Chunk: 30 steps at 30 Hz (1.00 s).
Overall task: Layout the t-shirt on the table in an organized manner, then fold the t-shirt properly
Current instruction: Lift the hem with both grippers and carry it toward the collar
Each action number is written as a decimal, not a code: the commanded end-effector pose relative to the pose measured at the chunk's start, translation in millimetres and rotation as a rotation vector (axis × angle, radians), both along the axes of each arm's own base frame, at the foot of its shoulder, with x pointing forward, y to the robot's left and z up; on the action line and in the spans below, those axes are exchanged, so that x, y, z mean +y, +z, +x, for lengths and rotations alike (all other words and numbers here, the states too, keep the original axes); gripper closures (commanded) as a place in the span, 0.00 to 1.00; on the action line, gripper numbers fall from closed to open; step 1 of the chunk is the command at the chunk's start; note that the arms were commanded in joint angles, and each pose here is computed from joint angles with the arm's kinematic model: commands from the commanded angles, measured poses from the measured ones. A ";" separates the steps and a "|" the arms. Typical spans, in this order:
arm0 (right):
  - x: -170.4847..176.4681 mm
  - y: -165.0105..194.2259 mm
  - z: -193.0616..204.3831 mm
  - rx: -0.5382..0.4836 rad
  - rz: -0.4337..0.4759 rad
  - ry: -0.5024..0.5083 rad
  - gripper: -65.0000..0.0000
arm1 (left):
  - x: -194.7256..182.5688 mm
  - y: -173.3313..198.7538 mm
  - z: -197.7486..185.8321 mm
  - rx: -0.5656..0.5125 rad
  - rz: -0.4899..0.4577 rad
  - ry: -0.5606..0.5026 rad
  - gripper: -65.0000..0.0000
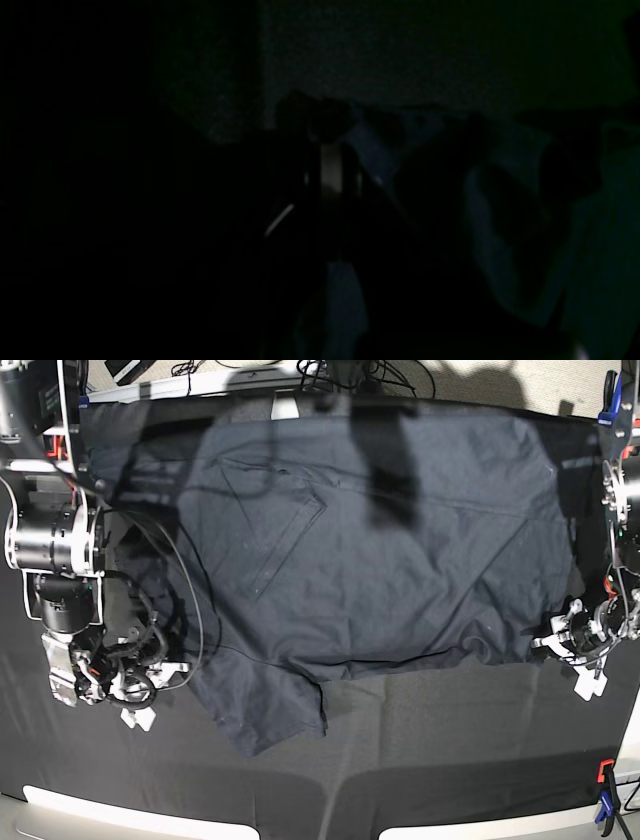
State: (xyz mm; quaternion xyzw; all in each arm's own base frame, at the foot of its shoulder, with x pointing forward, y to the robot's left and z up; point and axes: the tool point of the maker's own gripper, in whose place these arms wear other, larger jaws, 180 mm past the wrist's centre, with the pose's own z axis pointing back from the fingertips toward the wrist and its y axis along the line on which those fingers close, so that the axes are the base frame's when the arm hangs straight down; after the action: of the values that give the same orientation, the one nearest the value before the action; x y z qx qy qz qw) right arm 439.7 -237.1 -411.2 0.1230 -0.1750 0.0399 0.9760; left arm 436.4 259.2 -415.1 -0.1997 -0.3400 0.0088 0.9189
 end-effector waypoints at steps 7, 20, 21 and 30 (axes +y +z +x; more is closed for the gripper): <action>-26.1 44.3 45.0 -0.212 -0.122 0.027 1.00 | 11.7 31.3 25.9 -0.137 -0.004 0.044 1.00; -78.7 91.7 79.5 -0.464 -0.292 -0.062 1.00 | 30.1 53.6 48.2 -0.271 0.013 0.165 1.00; -78.0 91.6 79.7 -0.464 -0.292 -0.061 1.00 | 30.3 55.1 49.3 -0.279 0.014 0.167 1.00; -71.1 91.7 75.9 -0.437 -0.289 -0.010 1.00 | 29.6 76.1 60.2 -0.298 0.071 0.146 1.00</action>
State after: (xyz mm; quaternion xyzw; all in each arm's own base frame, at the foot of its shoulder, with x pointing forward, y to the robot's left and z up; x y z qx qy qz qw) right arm 495.3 -302.6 -353.2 -0.0252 -0.3335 0.0881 0.9383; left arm 480.3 278.6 -368.7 -0.1454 -0.4483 0.0314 0.8814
